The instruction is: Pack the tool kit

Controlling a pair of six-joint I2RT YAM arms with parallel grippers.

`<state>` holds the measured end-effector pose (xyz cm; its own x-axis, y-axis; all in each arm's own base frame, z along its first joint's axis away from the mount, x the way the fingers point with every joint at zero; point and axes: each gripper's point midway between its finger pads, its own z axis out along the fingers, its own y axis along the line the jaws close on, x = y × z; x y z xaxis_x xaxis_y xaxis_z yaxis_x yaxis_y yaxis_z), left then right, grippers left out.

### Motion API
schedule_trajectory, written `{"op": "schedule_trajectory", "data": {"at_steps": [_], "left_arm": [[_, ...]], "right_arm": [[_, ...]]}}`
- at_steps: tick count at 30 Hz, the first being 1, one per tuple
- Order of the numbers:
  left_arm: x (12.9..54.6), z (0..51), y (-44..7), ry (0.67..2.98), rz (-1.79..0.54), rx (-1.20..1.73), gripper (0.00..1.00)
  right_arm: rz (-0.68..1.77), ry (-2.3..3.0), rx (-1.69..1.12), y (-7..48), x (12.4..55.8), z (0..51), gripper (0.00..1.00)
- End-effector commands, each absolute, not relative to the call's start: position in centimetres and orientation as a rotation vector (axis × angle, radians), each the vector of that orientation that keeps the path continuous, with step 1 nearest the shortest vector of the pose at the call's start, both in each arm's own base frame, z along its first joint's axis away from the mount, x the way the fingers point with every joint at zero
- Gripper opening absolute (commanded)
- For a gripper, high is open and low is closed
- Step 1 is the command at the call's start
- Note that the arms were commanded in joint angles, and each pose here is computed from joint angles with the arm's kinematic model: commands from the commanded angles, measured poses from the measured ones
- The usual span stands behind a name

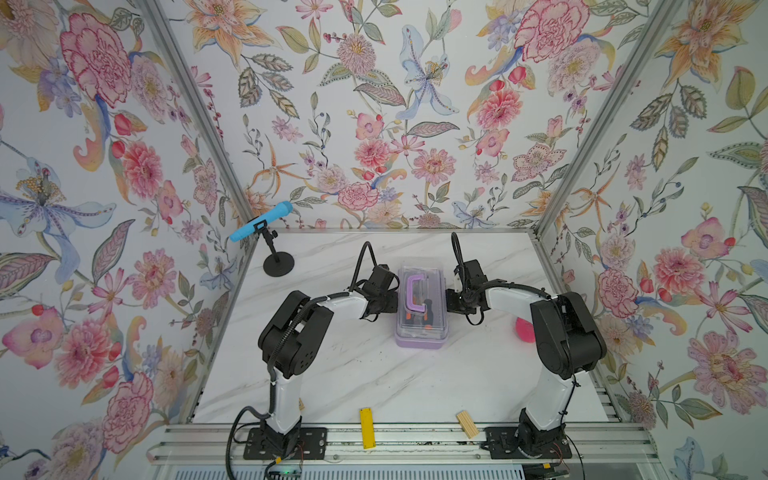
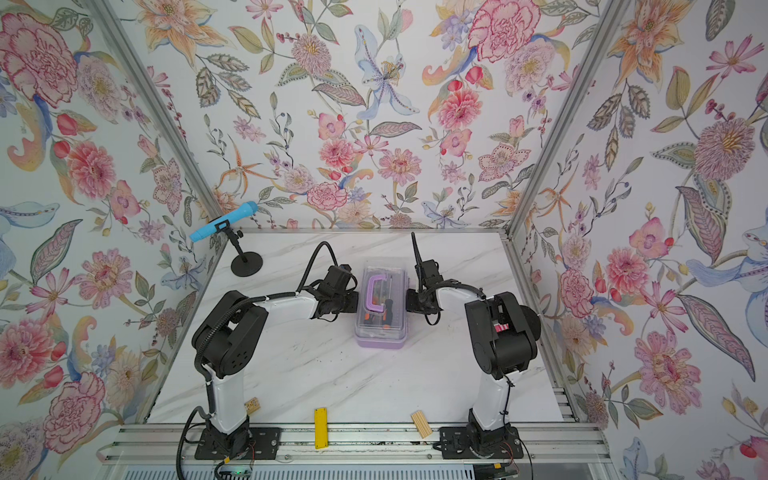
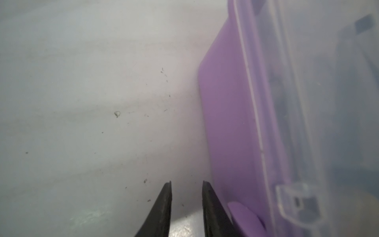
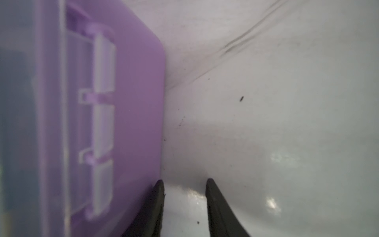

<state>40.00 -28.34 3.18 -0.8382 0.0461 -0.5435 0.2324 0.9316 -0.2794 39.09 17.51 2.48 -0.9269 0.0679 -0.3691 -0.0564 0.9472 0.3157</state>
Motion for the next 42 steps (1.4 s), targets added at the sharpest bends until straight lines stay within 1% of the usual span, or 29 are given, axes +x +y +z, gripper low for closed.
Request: {"op": "schedule_trajectory", "data": {"at_steps": [1, 5, 6, 8, 9, 10, 11, 12, 13, 14, 15, 16, 18, 19, 21, 23, 25, 27, 28, 29, 30, 32, 33, 36, 38, 40, 41, 42], "left_arm": [[38.7, 5.7, -33.2, 2.446, -0.623, 0.304, 0.3], [38.8, 5.6, -29.7, 2.454, -0.567, 0.205, 0.34], [39.0, 5.7, -28.5, 2.447, -0.542, 0.171, 0.36], [39.4, 6.1, -25.9, 2.429, -0.49, 0.101, 0.45], [39.7, 6.6, -24.7, 2.411, -0.466, 0.064, 0.54], [40.0, 7.2, -23.4, 2.392, -0.437, 0.028, 0.69], [40.3, 7.7, -22.3, 2.375, -0.41, 0.0, 0.87], [40.7, 8.8, -21.4, 2.344, -0.387, -0.018, 0.97], [41.1, 9.9, -20.5, 2.311, -0.366, -0.03, 0.99], [41.5, 11.0, -19.8, 2.279, -0.341, -0.044, 0.99], [41.9, 12.3, -19.0, 2.235, -0.299, -0.056, 0.99], [42.2, 13.7, -18.2, 2.188, -0.252, -0.057, 0.99], [42.7, 15.9, -16.5, 2.092, -0.153, -0.077, 0.99], [42.6, 18.2, -15.5, 2.013, -0.127, -0.091, 0.99], [42.2, 20.0, -14.5, 1.893, -0.079, -0.046, 0.99], [41.1, 21.6, -13.8, 1.75, -0.073, -0.006, 0.99], [39.2, 22.3, -12.3, 1.626, -0.024, 0.013, 0.99], [37.1, 22.9, -10.0, 1.514, 0.025, -0.039, 0.99], [36.1, 23.4, -8.1, 1.464, 0.065, -0.113, 0.99], [35.5, 23.4, -6.7, 1.447, 0.095, -0.16, 0.99], [35.2, 23.3, -5.7, 1.452, 0.149, -0.148, 0.99], [35.0, 22.3, -3.4, 1.516, 0.304, -0.14, 0.99], [34.6, 21.5, -2.1, 1.543, 0.378, -0.146, 0.99], [33.1, 18.5, 1.7, 1.59, 0.488, -0.193, 0.99], [31.7, 16.4, 3.7, 1.594, 0.502, -0.224, 0.99], [31.0, 16.6, 5.2, 1.535, 0.493, -0.275, 0.99], [30.9, 17.1, 5.2, 1.502, 0.483, -0.244, 0.99], [31.1, 17.1, 6.1, 1.477, 0.435, -0.307, 0.99]], "right_arm": [[0.589, 2.724, -0.102, 22.3, 37.8, 2.2, 0.37], [0.536, 2.686, -0.025, 19.6, 38.6, 3.7, 0.37], [0.511, 2.675, -0.011, 18.7, 38.8, 4.2, 0.37], [0.476, 2.641, -0.002, 17.6, 39.3, 5.7, 0.37], [0.457, 2.617, 0.003, 16.9, 39.5, 6.7, 0.37], [0.439, 2.591, 0.01, 16.4, 39.7, 7.7, 0.39], [0.422, 2.567, 0.01, 16.0, 39.9, 8.7, 0.44], [0.389, 2.539, 0.004, 15.6, 40.0, 9.8, 0.54], [0.347, 2.511, 0.004, 15.0, 40.1, 11.0, 0.66], [0.312, 2.482, 0.0, 14.5, 40.2, 12.0, 0.79], [0.274, 2.451, -0.003, 14.0, 40.2, 13.0, 0.98], [0.237, 2.407, -0.012, 13.6, 40.1, 14.4, 0.99], [0.18, 2.337, 0.003, 12.8, 39.9, 16.4, 0.99], [0.17, 2.304, 0.011, 12.5, 39.8, 17.4, 0.99], [0.098, 2.216, 0.04, 11.7, 39.5, 19.6, 0.99], [-0.01, 2.09, 0.04, 10.9, 39.1, 21.6, 0.99], [-0.086, 1.971, -0.025, 10.8, 38.3, 22.7, 0.99], [-0.102, 1.885, -0.065, 10.9, 37.8, 23.3, 0.99], [-0.108, 1.884, -0.059, 10.6, 37.7, 23.1, 0.99], [-0.106, 1.901, -0.053, 10.4, 37.7, 22.7, 0.99], [-0.105, 1.926, -0.056, 10.3, 37.8, 22.1, 0.99], [-0.129, 1.956, -0.078, 10.3, 38.0, 21.2, 0.99], [-0.145, 1.964, -0.095, 10.3, 38.1, 20.7, 0.99], [-0.18, 1.967, -0.112, 10.0, 38.6, 20.0, 0.99], [-0.196, 1.947, -0.103, 9.7, 38.9, 19.9, 0.99], [-0.191, 1.932, -0.086, 9.2, 39.2, 19.8, 0.99], [-0.188, 1.93, -0.077, 8.9, 39.4, 19.6, 0.99], [-0.181, 1.931, -0.07, 8.6, 39.5, 19.5, 0.99]]}}
